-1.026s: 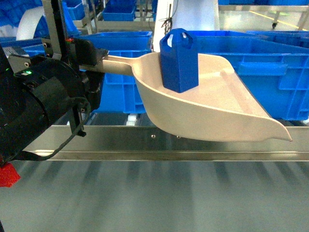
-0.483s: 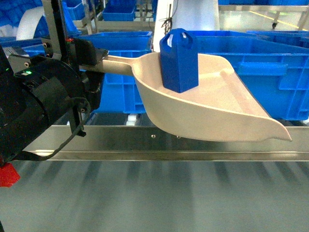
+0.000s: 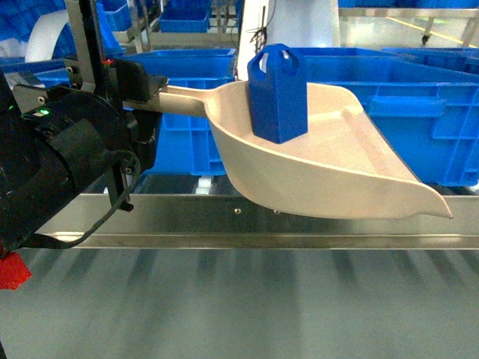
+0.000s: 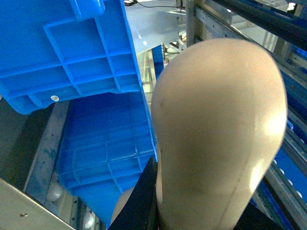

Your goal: Place part in tray to right shelf

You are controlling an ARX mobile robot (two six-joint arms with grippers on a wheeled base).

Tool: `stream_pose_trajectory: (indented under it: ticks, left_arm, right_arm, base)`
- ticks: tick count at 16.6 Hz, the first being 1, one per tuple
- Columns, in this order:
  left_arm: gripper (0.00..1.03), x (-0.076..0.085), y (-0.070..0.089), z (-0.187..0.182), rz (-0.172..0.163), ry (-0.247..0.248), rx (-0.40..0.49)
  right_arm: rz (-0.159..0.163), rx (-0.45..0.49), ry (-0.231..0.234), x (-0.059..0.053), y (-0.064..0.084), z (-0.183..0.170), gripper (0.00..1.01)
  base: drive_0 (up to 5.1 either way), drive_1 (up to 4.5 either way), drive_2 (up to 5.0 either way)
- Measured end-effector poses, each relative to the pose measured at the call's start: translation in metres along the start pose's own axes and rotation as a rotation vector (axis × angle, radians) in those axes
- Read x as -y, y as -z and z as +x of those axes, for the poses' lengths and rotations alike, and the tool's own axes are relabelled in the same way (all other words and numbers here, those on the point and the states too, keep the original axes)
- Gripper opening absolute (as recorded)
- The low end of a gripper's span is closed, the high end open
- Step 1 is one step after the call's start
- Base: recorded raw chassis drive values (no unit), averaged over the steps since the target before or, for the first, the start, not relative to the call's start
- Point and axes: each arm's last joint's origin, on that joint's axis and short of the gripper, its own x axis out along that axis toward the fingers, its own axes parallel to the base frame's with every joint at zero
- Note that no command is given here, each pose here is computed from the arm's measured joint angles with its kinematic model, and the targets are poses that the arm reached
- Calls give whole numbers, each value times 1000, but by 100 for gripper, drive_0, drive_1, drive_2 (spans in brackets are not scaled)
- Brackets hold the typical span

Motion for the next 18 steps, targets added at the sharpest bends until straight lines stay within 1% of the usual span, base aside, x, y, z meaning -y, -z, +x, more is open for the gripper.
stream_pose_trajectory:
  ticks: [18]
  left_arm:
    - [17, 0, 0, 0, 0, 0, 0]
  right_arm:
    - [0, 0, 0, 0, 0, 0, 98]
  base:
    - [0, 0, 0]
